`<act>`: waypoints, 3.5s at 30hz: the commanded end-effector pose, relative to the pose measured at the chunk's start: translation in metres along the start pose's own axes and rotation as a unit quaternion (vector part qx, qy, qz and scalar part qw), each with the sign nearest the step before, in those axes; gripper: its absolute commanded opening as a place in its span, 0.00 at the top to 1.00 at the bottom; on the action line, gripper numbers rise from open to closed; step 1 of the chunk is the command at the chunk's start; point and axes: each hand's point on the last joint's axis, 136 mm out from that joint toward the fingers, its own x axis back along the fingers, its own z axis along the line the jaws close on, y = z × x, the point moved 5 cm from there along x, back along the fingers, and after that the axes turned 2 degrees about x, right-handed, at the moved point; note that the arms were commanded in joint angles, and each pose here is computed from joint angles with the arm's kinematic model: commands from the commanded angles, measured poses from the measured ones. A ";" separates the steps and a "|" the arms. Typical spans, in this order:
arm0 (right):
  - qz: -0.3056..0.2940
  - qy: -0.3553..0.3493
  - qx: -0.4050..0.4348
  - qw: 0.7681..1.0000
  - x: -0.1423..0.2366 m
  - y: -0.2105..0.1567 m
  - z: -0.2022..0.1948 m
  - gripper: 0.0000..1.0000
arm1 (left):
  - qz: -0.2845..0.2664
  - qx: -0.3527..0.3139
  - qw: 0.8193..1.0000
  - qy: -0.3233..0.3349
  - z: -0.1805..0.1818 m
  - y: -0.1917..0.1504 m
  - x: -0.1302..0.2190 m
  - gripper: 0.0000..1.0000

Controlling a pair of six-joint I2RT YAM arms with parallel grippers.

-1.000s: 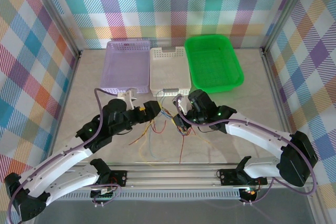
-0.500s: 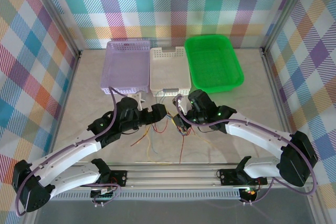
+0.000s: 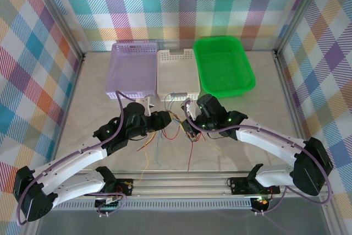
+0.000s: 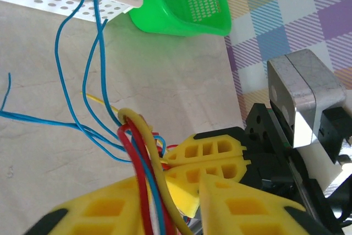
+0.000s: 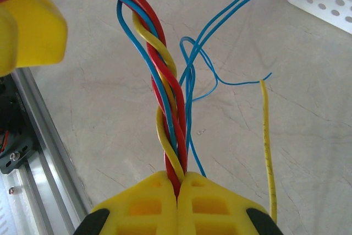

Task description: Untangle the cables

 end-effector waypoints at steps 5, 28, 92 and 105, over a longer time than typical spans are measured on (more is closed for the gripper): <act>-0.041 -0.003 0.008 0.999 0.015 0.023 0.007 1.00 | 0.004 -0.008 1.000 -0.025 -0.008 -0.004 0.000 0.96; -0.157 0.032 -0.040 0.986 0.067 0.037 0.025 0.35 | -0.135 0.113 0.982 -0.060 -0.042 0.024 0.009 1.00; -0.210 -0.149 -0.069 0.964 -0.008 -0.021 -0.063 0.65 | -0.119 0.060 0.986 -0.103 -0.114 0.036 0.082 1.00; -0.216 -0.145 -0.070 0.963 -0.004 -0.017 -0.069 1.00 | -0.126 0.056 0.987 -0.084 -0.103 0.035 0.093 1.00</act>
